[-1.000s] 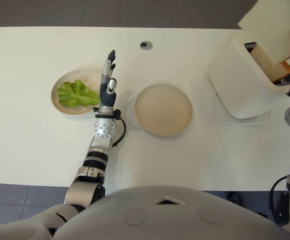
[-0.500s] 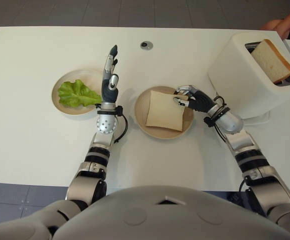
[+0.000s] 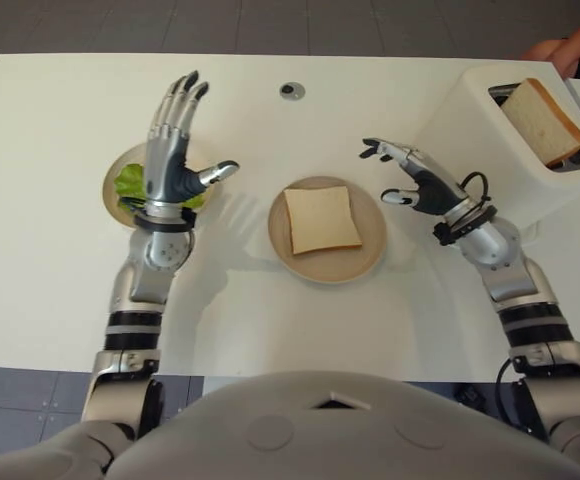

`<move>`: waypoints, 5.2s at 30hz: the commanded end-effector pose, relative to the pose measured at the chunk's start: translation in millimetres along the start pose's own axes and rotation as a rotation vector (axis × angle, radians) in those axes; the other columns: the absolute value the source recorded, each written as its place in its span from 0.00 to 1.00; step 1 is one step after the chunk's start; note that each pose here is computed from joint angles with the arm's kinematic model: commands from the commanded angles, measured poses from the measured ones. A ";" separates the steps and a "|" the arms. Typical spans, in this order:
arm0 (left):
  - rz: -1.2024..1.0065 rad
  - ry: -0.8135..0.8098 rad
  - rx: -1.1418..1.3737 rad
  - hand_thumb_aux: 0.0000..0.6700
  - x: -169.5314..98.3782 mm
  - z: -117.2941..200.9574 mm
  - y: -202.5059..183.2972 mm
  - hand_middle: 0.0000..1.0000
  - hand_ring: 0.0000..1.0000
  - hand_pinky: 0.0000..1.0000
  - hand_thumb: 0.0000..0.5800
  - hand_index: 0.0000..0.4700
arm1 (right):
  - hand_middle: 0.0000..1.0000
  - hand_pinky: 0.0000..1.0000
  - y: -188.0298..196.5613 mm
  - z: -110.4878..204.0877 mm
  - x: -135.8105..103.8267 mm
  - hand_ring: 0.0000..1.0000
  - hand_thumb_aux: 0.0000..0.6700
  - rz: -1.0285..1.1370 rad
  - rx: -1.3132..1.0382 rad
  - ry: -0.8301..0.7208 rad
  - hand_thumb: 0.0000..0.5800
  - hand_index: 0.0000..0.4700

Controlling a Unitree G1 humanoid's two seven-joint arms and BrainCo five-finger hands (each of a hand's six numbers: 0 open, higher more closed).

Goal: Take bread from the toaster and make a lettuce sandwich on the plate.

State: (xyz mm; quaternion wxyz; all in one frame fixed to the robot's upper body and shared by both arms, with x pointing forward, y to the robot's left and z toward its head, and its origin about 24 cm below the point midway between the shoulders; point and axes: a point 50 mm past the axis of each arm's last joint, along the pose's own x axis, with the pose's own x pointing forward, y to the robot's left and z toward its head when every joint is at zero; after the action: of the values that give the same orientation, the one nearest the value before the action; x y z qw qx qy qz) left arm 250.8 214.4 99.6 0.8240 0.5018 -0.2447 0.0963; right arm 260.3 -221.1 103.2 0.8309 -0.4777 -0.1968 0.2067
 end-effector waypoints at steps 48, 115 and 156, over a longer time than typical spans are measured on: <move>-0.614 -0.483 -0.400 1.00 -7.3 126.5 -115.7 0.00 0.00 0.00 1.00 1.00 | 0.00 0.00 -43.9 26.4 -36.6 0.00 0.00 -0.307 -0.054 0.000 0.00 0.00; -0.394 -0.590 -0.531 0.00 -31.2 92.6 -63.4 0.00 0.00 0.00 0.00 0.00 | 1.00 1.00 28.0 -5.0 37.5 1.00 1.00 0.687 0.657 -0.141 1.00 1.00; -0.597 -0.706 -1.097 0.38 -44.5 140.6 -57.2 0.17 0.17 0.17 0.62 0.38 | 1.00 1.00 23.4 48.6 -50.4 1.00 1.00 0.026 0.425 -0.195 1.00 1.00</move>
State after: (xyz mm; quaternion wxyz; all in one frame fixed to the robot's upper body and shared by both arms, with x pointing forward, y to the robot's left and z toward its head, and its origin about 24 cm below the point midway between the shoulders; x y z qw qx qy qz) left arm 214.0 79.1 50.8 0.8110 0.2416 -0.3258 -0.4216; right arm 208.2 -209.2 91.7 0.8896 -0.3338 -0.2310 0.2094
